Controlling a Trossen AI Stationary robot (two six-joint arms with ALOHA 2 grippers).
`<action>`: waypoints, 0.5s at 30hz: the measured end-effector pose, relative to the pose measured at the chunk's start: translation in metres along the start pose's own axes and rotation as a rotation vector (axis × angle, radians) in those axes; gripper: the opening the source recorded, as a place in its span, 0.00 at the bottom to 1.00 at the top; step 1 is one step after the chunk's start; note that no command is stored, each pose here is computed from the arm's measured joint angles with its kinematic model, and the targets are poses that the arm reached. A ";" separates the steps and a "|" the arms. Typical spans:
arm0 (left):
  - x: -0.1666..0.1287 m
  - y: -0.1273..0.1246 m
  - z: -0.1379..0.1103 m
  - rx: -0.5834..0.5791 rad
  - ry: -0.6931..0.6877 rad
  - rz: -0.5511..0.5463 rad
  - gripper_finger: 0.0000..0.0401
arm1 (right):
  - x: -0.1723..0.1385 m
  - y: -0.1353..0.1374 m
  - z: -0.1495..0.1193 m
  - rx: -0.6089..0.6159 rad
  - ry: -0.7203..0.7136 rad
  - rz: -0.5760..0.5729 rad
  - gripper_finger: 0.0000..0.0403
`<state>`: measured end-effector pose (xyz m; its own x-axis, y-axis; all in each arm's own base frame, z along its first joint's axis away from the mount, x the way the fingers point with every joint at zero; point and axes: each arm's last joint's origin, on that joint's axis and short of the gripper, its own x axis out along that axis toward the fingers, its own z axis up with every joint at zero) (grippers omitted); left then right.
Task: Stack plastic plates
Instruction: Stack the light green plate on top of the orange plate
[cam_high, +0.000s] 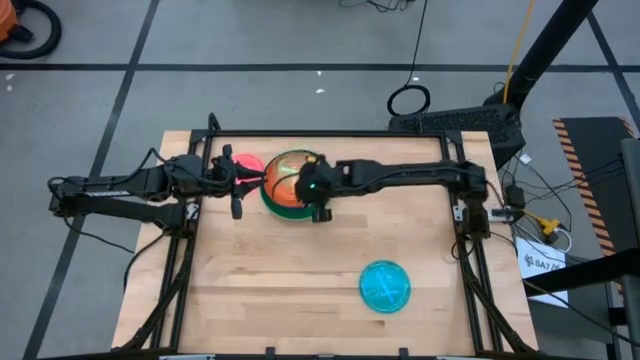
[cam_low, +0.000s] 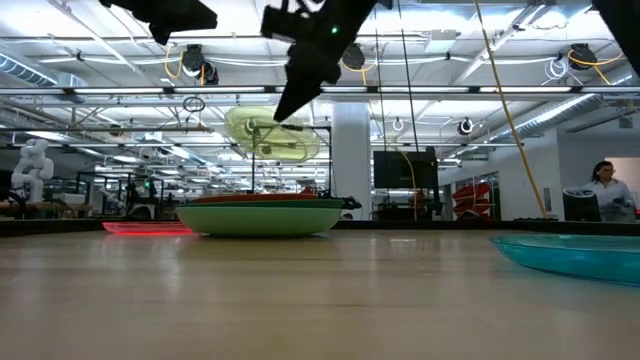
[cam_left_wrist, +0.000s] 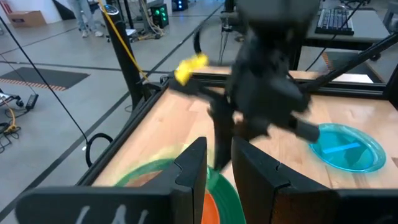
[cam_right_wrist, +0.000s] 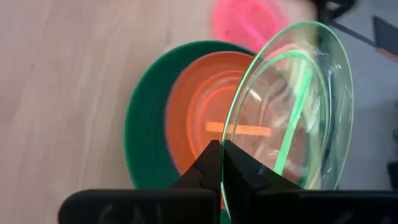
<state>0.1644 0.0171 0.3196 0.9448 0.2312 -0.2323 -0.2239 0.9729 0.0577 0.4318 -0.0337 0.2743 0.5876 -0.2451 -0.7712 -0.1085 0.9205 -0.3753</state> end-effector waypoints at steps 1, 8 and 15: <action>0.000 0.000 0.000 0.000 0.000 0.000 0.21 | 0.005 0.002 0.001 -0.034 0.012 0.008 0.00; 0.000 0.000 0.000 0.000 0.000 0.000 0.21 | 0.037 0.018 0.000 -0.196 0.069 0.044 0.00; 0.000 0.000 0.000 0.000 0.001 0.000 0.21 | 0.045 0.021 -0.001 -0.209 0.077 0.048 0.02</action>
<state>0.1643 0.0171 0.3196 0.9446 0.2311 -0.2331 -0.2237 0.9729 0.0581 0.4550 -0.0260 0.2311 0.5153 -0.2327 -0.8248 -0.3035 0.8505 -0.4295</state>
